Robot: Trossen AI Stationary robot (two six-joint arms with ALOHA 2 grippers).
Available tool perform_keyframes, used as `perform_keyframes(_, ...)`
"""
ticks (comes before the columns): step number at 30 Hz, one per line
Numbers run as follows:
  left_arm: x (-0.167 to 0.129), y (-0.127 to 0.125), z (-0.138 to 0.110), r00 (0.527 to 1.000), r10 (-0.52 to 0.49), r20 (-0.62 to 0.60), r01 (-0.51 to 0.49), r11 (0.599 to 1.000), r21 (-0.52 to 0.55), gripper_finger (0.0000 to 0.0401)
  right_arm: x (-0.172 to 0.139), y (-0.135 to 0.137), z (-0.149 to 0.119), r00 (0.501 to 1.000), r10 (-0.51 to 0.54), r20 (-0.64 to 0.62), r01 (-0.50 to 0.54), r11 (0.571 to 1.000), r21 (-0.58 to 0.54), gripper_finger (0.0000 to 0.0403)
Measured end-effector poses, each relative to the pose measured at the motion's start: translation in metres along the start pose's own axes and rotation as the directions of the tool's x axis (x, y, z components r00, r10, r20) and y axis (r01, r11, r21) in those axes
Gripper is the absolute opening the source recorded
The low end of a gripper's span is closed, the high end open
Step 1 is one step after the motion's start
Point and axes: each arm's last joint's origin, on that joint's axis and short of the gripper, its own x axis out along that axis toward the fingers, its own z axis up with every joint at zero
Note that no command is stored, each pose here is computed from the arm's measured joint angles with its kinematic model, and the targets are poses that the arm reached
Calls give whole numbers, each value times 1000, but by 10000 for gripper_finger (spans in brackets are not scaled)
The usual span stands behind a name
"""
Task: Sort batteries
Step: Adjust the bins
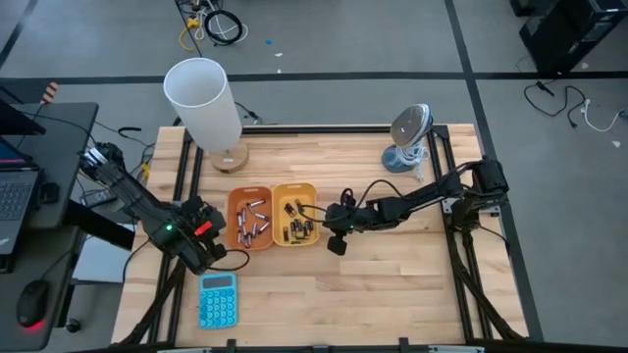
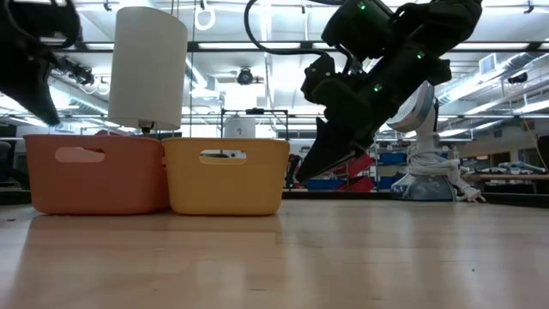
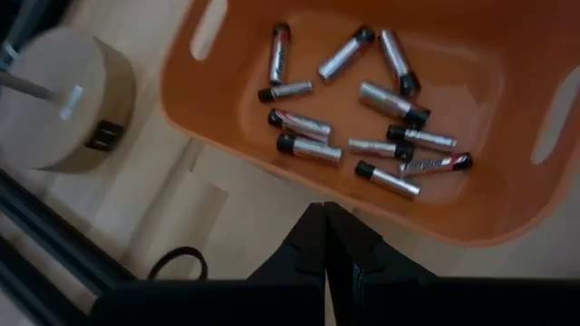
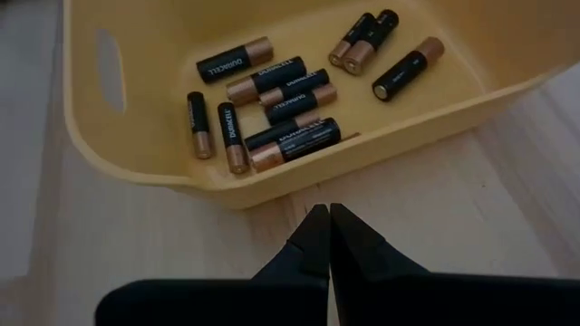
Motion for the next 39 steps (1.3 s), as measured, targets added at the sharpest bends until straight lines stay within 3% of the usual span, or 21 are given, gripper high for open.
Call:
perform_keyframes(8,21,-1,-15,1000,10,-17,-10,1000,-25,0,0,0,0,1000,-13,6,13,1000,-2,0)
perform_keyframes(16,22,0,-13,994,53,94,-56,998,34,0,-1,7,0,999,20,25,-19,1000,-23,0)
perform_keyframes(39,21,6,-13,984,115,139,-126,989,71,0,-8,33,-3,990,117,72,-113,992,-59,0)
